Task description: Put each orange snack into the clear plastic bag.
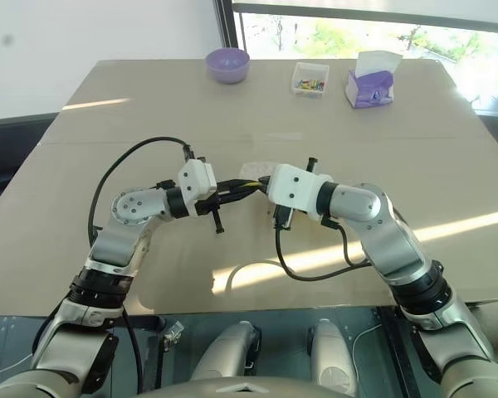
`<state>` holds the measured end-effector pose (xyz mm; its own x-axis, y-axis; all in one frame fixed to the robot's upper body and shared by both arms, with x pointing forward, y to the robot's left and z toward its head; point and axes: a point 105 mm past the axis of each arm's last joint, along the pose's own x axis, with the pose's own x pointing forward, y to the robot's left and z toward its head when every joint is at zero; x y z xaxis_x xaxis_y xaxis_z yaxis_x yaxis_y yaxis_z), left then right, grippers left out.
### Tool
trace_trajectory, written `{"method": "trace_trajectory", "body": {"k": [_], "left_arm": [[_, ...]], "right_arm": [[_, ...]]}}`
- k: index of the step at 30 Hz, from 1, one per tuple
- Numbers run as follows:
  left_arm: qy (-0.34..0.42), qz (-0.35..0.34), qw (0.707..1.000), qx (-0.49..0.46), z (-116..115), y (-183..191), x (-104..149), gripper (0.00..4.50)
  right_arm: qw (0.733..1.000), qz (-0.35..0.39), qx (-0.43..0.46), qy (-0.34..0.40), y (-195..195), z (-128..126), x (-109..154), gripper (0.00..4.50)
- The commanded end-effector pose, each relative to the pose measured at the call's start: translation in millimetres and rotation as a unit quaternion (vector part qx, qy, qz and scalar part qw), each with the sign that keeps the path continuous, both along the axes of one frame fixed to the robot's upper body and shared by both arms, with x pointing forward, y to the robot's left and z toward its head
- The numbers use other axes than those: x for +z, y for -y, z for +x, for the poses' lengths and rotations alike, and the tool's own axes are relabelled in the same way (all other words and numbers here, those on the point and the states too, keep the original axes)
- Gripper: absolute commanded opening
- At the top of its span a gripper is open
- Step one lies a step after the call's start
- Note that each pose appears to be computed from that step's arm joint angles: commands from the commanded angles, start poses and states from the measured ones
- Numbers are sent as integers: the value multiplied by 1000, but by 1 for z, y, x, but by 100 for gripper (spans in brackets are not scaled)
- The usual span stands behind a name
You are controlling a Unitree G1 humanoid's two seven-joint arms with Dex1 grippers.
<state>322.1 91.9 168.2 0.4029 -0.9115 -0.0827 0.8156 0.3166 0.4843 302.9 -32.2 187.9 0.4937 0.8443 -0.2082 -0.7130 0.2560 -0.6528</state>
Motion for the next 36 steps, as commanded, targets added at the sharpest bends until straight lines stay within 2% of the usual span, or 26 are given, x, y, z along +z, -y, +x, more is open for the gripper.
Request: {"method": "trace_trajectory", "body": {"k": [1, 22, 36], "left_arm": [[36, -9, 999, -8, -3, 3, 19, 0], [37, -32, 999, 23, 8, -13, 24, 0], [38, -42, 998, 35, 13, -22, 25, 0]], "right_arm": [[1000, 4, 0, 25, 3, -1, 12, 21], [986, -82, -142, 2, 98, 6, -25, 21], [971, -116, -208, -9, 148, 6, -35, 21]]}}
